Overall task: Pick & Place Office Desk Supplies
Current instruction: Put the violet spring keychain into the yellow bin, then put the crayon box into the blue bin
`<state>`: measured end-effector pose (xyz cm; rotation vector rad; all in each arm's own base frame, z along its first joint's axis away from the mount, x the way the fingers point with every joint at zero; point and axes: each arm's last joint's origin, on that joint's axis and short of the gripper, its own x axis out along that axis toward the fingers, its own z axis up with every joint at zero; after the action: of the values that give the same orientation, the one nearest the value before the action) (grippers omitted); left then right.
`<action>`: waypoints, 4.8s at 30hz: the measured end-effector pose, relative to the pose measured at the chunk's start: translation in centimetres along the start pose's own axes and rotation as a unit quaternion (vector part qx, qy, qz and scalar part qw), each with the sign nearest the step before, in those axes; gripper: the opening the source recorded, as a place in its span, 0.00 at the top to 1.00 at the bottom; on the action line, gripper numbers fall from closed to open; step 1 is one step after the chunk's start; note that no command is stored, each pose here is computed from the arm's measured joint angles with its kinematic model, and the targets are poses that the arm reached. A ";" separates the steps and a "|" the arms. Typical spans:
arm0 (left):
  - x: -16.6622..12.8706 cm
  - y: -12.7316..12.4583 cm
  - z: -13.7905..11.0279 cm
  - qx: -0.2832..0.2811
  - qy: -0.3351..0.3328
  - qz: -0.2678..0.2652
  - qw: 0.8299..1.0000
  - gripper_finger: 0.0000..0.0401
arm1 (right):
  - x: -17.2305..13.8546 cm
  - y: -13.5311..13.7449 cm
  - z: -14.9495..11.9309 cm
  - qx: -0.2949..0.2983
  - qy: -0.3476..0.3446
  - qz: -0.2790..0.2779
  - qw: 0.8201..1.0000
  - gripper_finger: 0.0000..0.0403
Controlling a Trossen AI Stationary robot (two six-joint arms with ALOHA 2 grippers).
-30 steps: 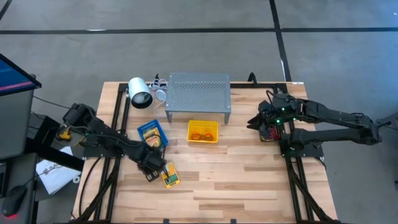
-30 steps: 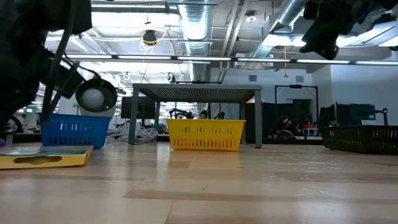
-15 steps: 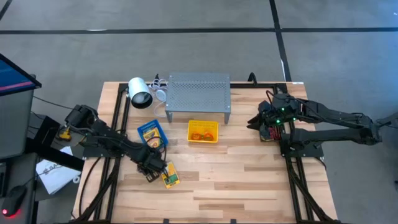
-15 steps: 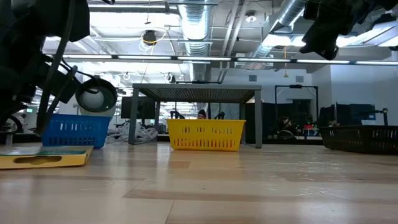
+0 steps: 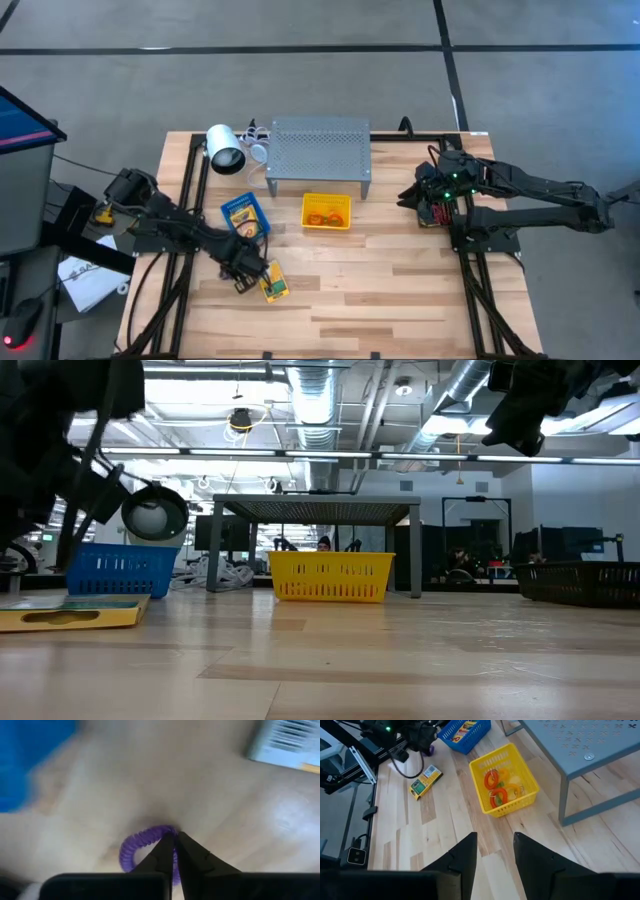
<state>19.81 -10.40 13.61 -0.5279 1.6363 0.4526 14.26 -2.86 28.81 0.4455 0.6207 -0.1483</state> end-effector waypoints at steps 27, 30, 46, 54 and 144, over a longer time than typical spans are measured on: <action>-13.1 -3.4 8.5 0.132 -0.402 -0.007 0.906 1.00 | 0.0 0.1 0.3 -0.007 -0.018 0.006 1.000 0.69; -14.2 -1.6 11.5 0.147 -0.441 -0.008 0.886 1.00 | 0.0 0.4 0.5 -0.017 -0.025 0.015 0.999 0.69; -11.8 5.0 17.3 0.162 -0.461 -0.109 0.866 1.00 | 0.2 1.7 0.3 -0.056 -0.037 0.013 0.998 0.69; -10.7 5.1 17.5 0.161 -0.453 -0.102 0.871 1.00 | 0.2 2.0 0.2 -0.064 -0.042 0.004 0.997 0.69; -0.5 -3.1 6.6 0.246 -0.118 -0.106 0.956 0.64 | 9.1 11.5 -0.5 -0.148 -0.042 0.185 0.971 0.82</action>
<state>26.96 -9.11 13.32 -0.2564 1.3755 -0.0563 24.43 7.60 27.20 0.2582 0.4574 0.2780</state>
